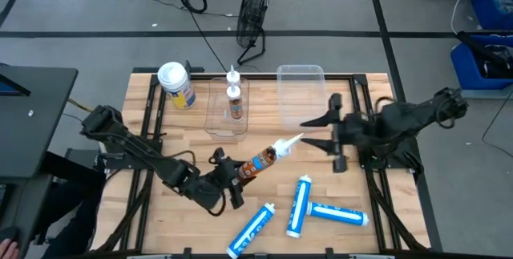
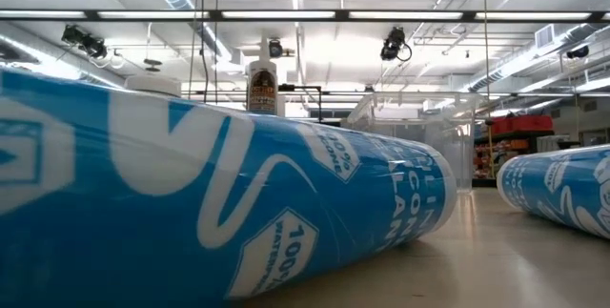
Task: Pick & place silicon tubes, Sealant and Lysol wipes
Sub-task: Put the orange sealant into the left transparent bin
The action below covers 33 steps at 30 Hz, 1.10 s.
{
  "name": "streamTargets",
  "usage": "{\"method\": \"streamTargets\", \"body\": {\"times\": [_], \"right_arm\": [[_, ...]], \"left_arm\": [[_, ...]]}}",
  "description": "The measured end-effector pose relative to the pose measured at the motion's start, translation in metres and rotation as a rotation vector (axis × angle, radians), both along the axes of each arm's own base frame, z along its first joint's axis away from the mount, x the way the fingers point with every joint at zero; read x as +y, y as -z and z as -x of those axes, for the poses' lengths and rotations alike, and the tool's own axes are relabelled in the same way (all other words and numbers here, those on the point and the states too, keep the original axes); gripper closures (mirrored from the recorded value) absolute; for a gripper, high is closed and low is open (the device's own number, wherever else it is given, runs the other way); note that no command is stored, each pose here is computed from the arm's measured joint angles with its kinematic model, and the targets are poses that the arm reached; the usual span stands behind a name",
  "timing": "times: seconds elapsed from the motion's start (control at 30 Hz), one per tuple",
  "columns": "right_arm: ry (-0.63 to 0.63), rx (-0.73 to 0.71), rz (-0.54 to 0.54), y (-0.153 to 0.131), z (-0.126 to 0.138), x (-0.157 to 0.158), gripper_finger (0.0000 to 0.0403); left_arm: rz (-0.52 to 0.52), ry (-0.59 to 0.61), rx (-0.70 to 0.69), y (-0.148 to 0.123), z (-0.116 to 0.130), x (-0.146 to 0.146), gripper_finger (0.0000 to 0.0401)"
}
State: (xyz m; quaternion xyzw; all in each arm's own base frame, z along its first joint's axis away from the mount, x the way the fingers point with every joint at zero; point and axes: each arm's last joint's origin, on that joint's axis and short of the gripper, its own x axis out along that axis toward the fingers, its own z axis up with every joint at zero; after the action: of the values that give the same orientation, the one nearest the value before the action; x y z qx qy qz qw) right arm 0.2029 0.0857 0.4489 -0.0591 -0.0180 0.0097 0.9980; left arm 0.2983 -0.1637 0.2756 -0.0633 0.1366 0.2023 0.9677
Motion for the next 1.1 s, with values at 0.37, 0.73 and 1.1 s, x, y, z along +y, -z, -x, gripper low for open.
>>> {"method": "streamTargets", "body": {"times": [0.37,0.73,1.1], "right_arm": [[-0.036,-0.114,-0.042,-0.018,0.025,-0.003,0.0234],[-0.021,-0.027,-0.091,0.000,-0.010,0.001,0.0234],[-0.079,-0.030,-0.087,0.008,-0.031,0.007,0.0236]], "left_arm": [[-0.080,0.093,-0.150,-0.041,0.005,0.004,0.0183],[-0.077,0.093,-0.160,-0.042,0.001,0.011,0.0183],[-0.074,0.103,-0.162,-0.042,0.001,0.010,0.0183]]}}
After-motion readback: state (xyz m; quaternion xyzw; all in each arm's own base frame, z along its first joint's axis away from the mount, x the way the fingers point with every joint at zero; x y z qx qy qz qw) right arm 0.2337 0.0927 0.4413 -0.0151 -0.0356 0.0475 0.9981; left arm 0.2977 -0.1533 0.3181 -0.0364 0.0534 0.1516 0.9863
